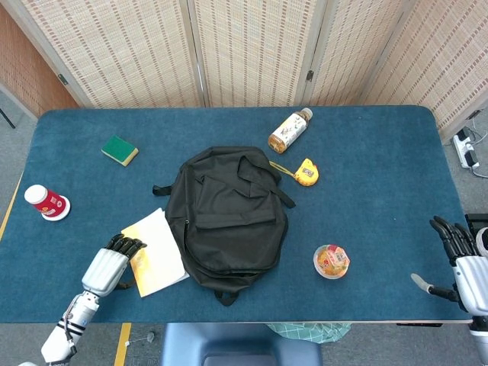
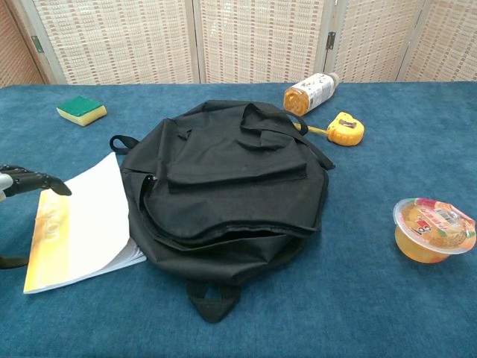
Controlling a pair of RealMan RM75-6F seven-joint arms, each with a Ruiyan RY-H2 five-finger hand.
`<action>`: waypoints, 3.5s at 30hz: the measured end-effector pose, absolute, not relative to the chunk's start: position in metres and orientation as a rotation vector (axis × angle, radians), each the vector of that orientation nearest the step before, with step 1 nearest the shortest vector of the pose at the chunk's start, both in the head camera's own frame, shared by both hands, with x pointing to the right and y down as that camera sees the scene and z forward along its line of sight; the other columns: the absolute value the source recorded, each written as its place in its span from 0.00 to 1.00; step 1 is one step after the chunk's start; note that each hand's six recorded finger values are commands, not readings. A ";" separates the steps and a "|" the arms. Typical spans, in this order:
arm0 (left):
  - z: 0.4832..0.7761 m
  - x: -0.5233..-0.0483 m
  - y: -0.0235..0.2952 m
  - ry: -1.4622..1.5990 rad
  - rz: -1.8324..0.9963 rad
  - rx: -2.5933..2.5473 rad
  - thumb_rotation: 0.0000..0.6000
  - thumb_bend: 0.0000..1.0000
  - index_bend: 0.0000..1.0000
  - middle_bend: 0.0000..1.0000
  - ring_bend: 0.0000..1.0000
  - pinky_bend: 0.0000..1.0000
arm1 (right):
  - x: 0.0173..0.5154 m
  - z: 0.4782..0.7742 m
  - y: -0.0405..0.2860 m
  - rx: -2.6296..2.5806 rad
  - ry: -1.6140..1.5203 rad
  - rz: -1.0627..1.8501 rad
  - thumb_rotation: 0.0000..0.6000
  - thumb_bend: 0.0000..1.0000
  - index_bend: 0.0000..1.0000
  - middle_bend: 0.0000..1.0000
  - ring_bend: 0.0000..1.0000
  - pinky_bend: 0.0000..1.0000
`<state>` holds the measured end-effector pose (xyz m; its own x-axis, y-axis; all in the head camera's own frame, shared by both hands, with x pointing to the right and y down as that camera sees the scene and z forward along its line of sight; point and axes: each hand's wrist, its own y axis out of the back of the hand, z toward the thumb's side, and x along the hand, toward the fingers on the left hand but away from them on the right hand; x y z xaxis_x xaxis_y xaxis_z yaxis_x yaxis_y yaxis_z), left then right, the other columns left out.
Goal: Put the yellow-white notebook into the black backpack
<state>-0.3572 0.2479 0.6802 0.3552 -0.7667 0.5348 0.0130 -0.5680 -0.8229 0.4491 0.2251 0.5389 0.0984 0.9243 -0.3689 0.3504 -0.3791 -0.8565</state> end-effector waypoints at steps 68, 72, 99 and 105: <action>0.706 -0.345 0.232 0.989 -1.044 -2.057 1.00 0.26 0.39 0.36 0.30 0.22 | 0.449 0.532 0.227 -1.763 -1.267 1.276 1.00 0.19 0.00 0.08 0.09 0.01; 0.706 -0.339 0.231 1.006 -1.028 -2.064 1.00 0.28 0.40 0.36 0.30 0.22 | 0.449 0.532 0.228 -1.762 -1.268 1.278 1.00 0.19 0.00 0.08 0.09 0.01; 0.706 -0.336 0.227 1.090 -0.992 -2.033 1.00 0.40 0.58 0.41 0.33 0.23 | 0.455 0.536 0.227 -1.759 -1.270 1.297 1.00 0.19 0.00 0.08 0.09 0.01; 0.706 -0.333 0.228 1.096 -0.977 -2.032 1.00 0.40 0.63 0.44 0.36 0.23 | 0.455 0.536 0.227 -1.756 -1.271 1.300 1.00 0.19 0.00 0.08 0.09 0.01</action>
<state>-0.3335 0.2276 0.7057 0.3810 -0.8707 0.3112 -0.4088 -0.4605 -0.7879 0.4548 0.2270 0.5364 0.0602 0.9312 -0.3596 0.3385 -0.3580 -0.8702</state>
